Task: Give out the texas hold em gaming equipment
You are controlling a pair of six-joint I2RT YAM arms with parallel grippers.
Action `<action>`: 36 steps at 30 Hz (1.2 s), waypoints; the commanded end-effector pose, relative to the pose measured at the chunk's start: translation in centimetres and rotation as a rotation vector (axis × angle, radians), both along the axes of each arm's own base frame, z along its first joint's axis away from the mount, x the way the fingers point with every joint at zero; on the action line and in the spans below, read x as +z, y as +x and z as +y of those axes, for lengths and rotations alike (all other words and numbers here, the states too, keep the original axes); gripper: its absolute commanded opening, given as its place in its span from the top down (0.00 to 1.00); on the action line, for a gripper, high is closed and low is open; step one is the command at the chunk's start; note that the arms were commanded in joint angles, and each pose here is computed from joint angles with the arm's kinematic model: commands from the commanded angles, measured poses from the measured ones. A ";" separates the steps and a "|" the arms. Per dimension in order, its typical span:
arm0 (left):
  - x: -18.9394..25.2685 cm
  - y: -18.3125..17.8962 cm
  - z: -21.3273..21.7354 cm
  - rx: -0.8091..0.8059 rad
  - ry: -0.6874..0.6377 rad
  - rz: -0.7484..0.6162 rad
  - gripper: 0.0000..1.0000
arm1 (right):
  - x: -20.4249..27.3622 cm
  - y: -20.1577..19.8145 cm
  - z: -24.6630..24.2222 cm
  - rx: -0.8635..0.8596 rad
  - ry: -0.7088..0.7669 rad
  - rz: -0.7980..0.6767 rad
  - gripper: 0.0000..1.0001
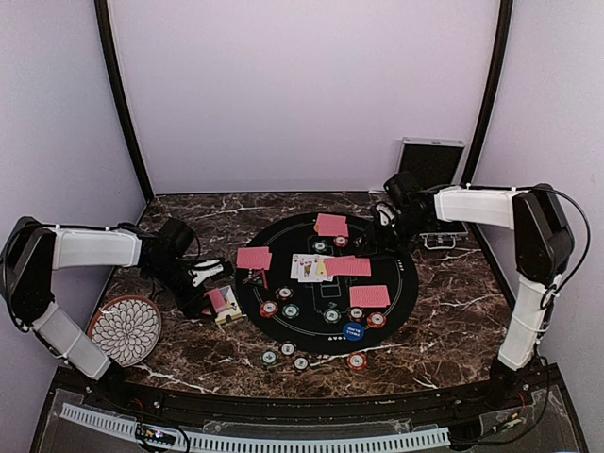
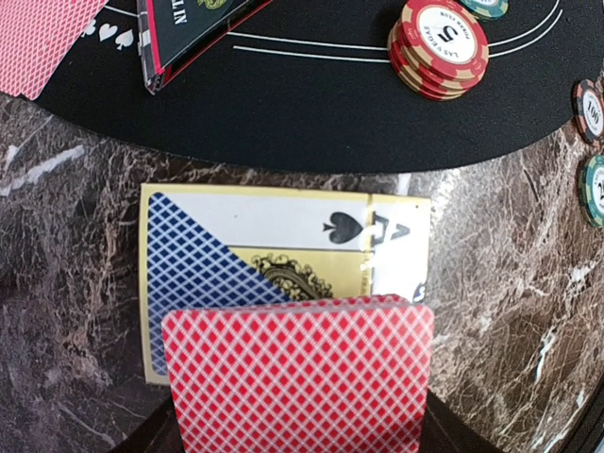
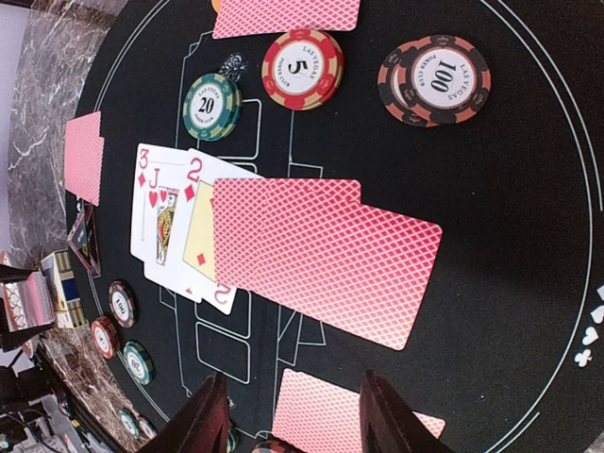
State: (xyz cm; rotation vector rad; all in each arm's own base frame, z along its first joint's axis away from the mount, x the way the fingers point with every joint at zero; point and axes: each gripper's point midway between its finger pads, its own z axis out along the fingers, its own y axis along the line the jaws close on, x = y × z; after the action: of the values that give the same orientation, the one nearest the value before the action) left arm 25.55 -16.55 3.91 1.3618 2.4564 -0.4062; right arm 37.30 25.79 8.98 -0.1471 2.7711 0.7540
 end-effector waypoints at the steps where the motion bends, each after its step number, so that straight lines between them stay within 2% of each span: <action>1: 0.5 0.4 -0.6 0.029 -0.049 0.019 1.00 | 1.5 0.3 0.2 -0.011 0.017 -0.047 0.51; 7: 2.4 3.8 0.9 0.106 0.003 -0.083 1.00 | 2.0 0.4 0.2 -0.016 0.022 -0.057 0.50; 12: 2.8 8.6 3.6 0.279 0.064 -0.173 1.00 | 1.9 0.3 0.2 -0.028 0.030 -0.055 0.48; 15: 2.0 10.0 4.5 0.361 0.087 -0.184 1.00 | 2.0 0.2 0.0 -0.036 0.030 -0.056 0.47; 22: -0.6 10.4 4.6 0.451 0.088 -0.130 1.00 | 2.1 -0.1 -0.1 -0.046 0.039 -0.055 0.47; 36: -1.3 8.6 2.3 0.443 -0.043 -0.019 1.00 | 2.1 -0.7 -0.9 -0.062 0.013 -0.047 0.46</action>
State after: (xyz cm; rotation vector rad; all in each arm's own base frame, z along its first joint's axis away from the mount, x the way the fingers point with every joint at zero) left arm 35.11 -13.13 2.22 0.7888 2.6210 -0.2216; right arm 36.70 25.11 9.29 -0.0745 2.7574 0.7495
